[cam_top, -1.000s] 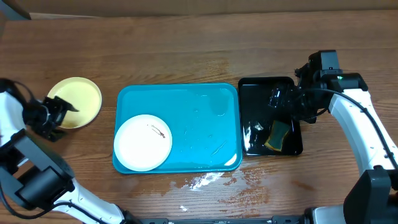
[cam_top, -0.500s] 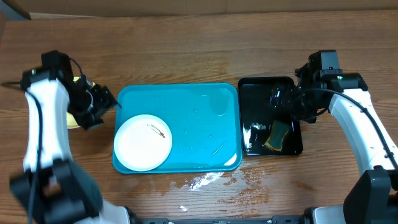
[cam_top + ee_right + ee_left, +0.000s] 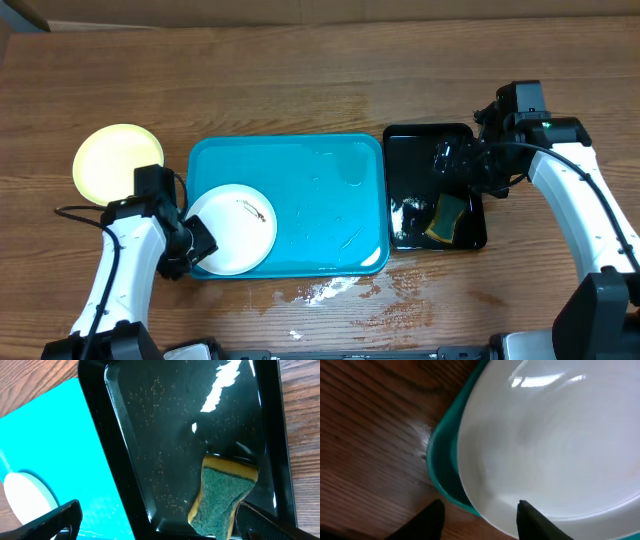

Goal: Clean dirty plates on tray and stack at the side
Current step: 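Release the yellow plate and move the left gripper to the stained white plate, then pinch the stained white plate rim and slide it right on the teal tray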

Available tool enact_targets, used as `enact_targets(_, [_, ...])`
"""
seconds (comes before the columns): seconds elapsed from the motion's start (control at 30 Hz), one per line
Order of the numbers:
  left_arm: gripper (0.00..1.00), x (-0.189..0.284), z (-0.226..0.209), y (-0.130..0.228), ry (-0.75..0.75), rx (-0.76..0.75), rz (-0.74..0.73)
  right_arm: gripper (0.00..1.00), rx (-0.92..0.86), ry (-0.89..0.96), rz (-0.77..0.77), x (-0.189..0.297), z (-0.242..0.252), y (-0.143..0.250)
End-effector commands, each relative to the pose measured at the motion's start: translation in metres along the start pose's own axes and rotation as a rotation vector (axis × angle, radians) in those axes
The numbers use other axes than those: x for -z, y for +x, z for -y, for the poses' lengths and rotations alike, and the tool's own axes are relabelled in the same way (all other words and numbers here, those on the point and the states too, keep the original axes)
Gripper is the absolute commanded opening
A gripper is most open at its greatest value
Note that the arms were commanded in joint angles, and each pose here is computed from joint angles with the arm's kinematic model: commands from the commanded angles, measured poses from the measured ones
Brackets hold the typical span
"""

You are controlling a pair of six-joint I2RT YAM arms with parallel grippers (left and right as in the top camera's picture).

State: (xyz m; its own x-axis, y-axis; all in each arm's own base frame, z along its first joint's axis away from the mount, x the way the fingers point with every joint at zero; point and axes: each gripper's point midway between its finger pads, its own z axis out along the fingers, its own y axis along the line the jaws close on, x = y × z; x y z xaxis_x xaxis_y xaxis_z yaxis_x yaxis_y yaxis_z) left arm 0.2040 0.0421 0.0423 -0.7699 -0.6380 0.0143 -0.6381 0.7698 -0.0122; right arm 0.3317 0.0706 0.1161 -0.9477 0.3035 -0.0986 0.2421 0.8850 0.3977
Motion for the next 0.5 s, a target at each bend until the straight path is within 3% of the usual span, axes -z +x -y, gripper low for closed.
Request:
enact_targets(0.0, [0.47,0.001,-0.018,-0.009,-0.047,0.069,0.037,1.0,0.004,-0.004,0.017,0.004,-0.003,-0.003])
enact_targets(0.17, [0.35,-0.012,-0.023,-0.009,-0.038,0.093,0.046,1.0,0.004,-0.004,0.017,0.004,-0.003,-0.003])
enact_targets(0.23, [0.25,-0.021,-0.018,-0.011,-0.008,0.089,0.065,1.0,0.004,-0.004,0.017,0.004,-0.003,-0.003])
enact_targets(0.4, [0.17,-0.027,-0.012,-0.012,0.031,0.088,0.074,1.0,0.004,-0.004,0.017,0.004,-0.003,-0.003])
enact_targets(0.47, [0.08,-0.026,-0.008,-0.013,0.051,0.085,0.075,1.0,0.004,-0.004,0.017,0.004,-0.003,-0.003])
